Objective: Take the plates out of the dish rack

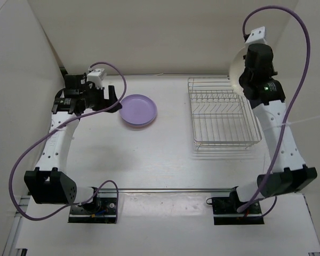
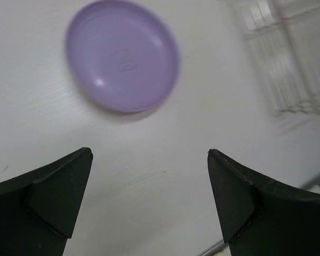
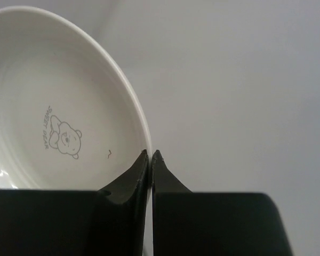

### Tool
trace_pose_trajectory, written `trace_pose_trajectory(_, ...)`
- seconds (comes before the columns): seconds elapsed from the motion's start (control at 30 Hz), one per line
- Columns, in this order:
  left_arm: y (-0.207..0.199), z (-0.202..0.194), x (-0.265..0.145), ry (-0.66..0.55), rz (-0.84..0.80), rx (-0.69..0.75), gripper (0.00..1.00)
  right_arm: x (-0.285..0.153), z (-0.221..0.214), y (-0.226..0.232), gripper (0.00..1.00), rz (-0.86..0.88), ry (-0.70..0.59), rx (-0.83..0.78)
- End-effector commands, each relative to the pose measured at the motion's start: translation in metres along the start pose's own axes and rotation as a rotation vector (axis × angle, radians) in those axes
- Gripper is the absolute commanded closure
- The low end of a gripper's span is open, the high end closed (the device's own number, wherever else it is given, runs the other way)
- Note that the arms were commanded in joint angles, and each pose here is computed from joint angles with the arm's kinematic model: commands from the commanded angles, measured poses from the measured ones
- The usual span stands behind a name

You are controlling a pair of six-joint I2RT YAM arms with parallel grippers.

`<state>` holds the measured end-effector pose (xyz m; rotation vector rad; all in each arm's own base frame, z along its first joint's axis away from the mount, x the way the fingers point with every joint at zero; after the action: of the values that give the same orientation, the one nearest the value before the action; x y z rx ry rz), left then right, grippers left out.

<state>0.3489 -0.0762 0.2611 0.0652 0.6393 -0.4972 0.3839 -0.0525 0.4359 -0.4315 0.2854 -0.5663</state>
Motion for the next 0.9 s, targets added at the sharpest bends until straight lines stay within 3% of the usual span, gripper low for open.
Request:
trace_pose_trajectory(0.0, -0.079, 0.049, -0.011, -0.199, -0.459, 0.155, 0.0, -0.035, -0.018, 0.057, 1.0, 0.385, 0.038, 0.062)
trace_pose_trajectory(0.03, -0.095, 0.059, -0.013, -0.223, -0.544, 0.168, 0.0, -0.049, -0.022, 0.079, 1.0, 0.546, 0.041, 0.067)
trace_pose_trajectory(0.17, -0.143, 0.069, 0.012, -0.158, -0.702, 0.213, 0.0, -0.096, -0.027, 0.118, 1.0, 0.904, 0.033, 0.112)
trace_pose_trajectory(0.33, -0.193, 0.076, 0.032, -0.146, -0.798, 0.292, 0.0, -0.132, -0.021, 0.135, 1.0, 1.137, 0.043, 0.135)
trace_pose_trajectory(0.5, -0.209, 0.077, 0.057, -0.105, -0.784, 0.292, 0.0, -0.148, -0.02, 0.146, 1.0, 1.253, 0.065, 0.155)
trace_pose_trajectory(0.67, -0.222, 0.074, 0.063, -0.088, -0.753, 0.31, 0.0, -0.142, -0.028, 0.149, 1.0, 1.231, 0.098, 0.144)
trace_pose_trajectory(0.77, -0.223, 0.08, 0.063, -0.104, -0.731, 0.323, 0.05, -0.142, -0.031, 0.151, 1.0, 1.232, 0.107, 0.142)
trace_pose_trajectory(0.87, -0.225, 0.081, 0.065, -0.101, -0.726, 0.328, 0.18, -0.142, -0.028, 0.152, 1.0, 1.24, 0.097, 0.145)
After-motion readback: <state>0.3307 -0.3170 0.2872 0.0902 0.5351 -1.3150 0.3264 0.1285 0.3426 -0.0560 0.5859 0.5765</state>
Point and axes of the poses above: each gripper's point midway between its finger pads, its own x axis out along the fingers, its own y axis along the line the jaws close on, z = x × y, the point moved 1 cm from there along -x, back along the fingers, and after that the axes turned 11 degrees about x, right-handed, at the moved point
